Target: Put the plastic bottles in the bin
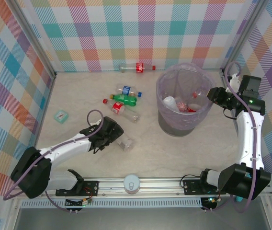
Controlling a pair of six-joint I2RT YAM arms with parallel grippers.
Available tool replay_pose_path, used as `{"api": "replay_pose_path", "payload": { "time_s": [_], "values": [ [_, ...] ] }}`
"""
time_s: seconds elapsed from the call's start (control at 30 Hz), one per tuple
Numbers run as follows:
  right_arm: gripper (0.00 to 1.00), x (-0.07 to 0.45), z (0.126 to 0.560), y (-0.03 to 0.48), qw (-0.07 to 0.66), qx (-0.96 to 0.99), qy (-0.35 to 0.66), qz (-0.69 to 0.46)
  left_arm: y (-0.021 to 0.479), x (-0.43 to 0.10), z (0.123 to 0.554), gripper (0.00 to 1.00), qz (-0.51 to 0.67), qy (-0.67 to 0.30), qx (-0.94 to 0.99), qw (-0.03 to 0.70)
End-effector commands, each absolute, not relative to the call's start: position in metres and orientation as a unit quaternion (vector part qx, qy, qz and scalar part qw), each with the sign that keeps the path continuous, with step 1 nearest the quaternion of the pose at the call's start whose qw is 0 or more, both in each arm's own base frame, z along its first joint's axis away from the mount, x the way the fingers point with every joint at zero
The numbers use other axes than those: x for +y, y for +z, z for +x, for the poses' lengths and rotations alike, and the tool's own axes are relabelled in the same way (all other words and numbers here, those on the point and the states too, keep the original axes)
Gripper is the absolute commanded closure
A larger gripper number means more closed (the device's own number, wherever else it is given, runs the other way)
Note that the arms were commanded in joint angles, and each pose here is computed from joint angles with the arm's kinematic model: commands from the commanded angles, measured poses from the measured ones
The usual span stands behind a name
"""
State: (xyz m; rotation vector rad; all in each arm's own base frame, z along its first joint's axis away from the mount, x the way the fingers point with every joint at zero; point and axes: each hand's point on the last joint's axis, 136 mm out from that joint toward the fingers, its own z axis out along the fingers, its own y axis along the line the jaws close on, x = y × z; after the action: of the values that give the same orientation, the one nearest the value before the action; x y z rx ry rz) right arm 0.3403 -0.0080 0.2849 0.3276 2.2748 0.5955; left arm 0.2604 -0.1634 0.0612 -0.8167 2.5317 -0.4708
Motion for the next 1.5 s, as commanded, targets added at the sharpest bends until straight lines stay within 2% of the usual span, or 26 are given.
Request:
{"api": "replay_pose_path", "payload": {
  "time_s": [0.0, 0.07, 0.27, 0.6, 0.8, 1.03, 1.17, 1.3, 1.47],
  "values": [
    [0.66, -0.005, 0.339, 0.287, 0.381, 0.884, 0.245, 0.119, 0.067, -0.187, 0.279, 0.00, -0.290, -0.209, 0.905, 0.229],
    [0.66, -0.004, 0.338, 0.286, 0.379, 0.884, 0.245, 0.119, 0.061, -0.191, 0.282, 0.04, -0.291, -0.208, 0.906, 0.227],
    [0.66, -0.004, 0.332, 0.286, 0.379, 0.886, 0.240, 0.119, 0.056, -0.199, 0.290, 0.28, -0.290, -0.205, 0.908, 0.224],
    [0.65, 0.003, 0.328, 0.289, 0.380, 0.882, 0.256, 0.111, 0.138, -0.216, 0.312, 0.46, -0.260, -0.258, 0.886, 0.285],
    [0.65, 0.008, 0.326, 0.291, 0.379, 0.879, 0.269, 0.106, 0.196, -0.231, 0.326, 0.49, -0.235, -0.303, 0.865, 0.323],
    [0.65, 0.018, 0.325, 0.283, 0.370, 0.884, 0.271, 0.095, 0.350, -0.269, 0.369, 0.49, -0.163, -0.411, 0.770, 0.459],
    [0.65, 0.021, 0.325, 0.281, 0.366, 0.886, 0.270, 0.092, 0.406, -0.306, 0.388, 0.49, -0.106, -0.436, 0.735, 0.508],
    [0.65, 0.023, 0.325, 0.280, 0.364, 0.886, 0.271, 0.092, 0.418, -0.351, 0.408, 0.49, -0.058, -0.448, 0.726, 0.518],
    [0.65, 0.025, 0.325, 0.282, 0.366, 0.886, 0.271, 0.090, 0.394, -0.422, 0.417, 0.49, 0.011, -0.474, 0.744, 0.471]
  ]
}}
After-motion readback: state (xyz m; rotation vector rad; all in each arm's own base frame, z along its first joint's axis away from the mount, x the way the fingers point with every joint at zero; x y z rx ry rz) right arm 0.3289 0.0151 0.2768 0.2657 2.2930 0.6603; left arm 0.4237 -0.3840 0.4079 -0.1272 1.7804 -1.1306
